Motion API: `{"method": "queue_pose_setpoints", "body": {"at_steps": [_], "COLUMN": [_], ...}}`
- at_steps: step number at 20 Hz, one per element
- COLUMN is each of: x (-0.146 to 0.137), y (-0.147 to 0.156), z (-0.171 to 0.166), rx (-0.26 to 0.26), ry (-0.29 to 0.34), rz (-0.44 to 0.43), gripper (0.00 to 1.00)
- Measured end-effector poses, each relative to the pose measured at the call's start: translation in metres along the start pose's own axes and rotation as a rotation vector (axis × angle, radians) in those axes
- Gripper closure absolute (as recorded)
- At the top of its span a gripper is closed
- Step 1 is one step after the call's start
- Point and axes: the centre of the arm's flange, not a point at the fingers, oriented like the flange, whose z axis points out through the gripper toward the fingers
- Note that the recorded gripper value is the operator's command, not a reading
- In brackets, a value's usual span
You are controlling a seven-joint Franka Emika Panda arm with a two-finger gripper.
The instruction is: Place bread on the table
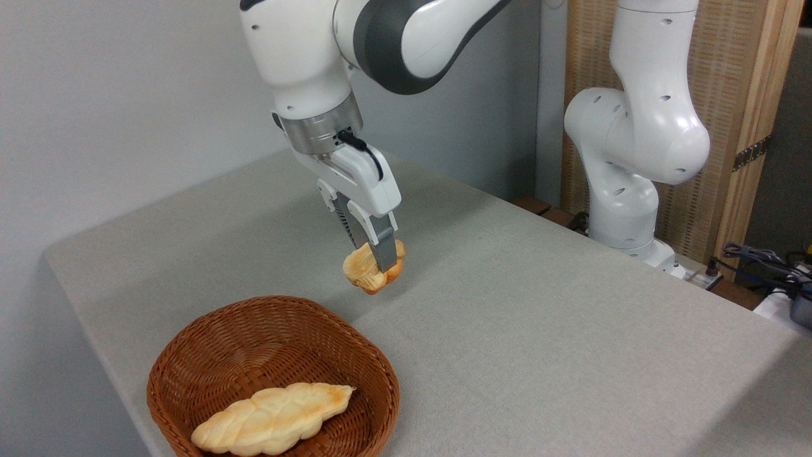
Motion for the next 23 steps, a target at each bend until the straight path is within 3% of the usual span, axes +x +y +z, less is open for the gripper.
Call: {"method": "queue_pose_setpoints", "body": {"at_steps": [12,19,23], "x": [0.009,0.002,-0.013], "y": [0.005,-0.029,-0.051], "z": [0.007,-0.055,-0.067], "rx": [-0.003,0.146,0.180], "ry": [-0.009,0.190,0.240], "rz": [0.017,-0.037,-0.085], "gripper": [0.00,0.00,0.00]}}
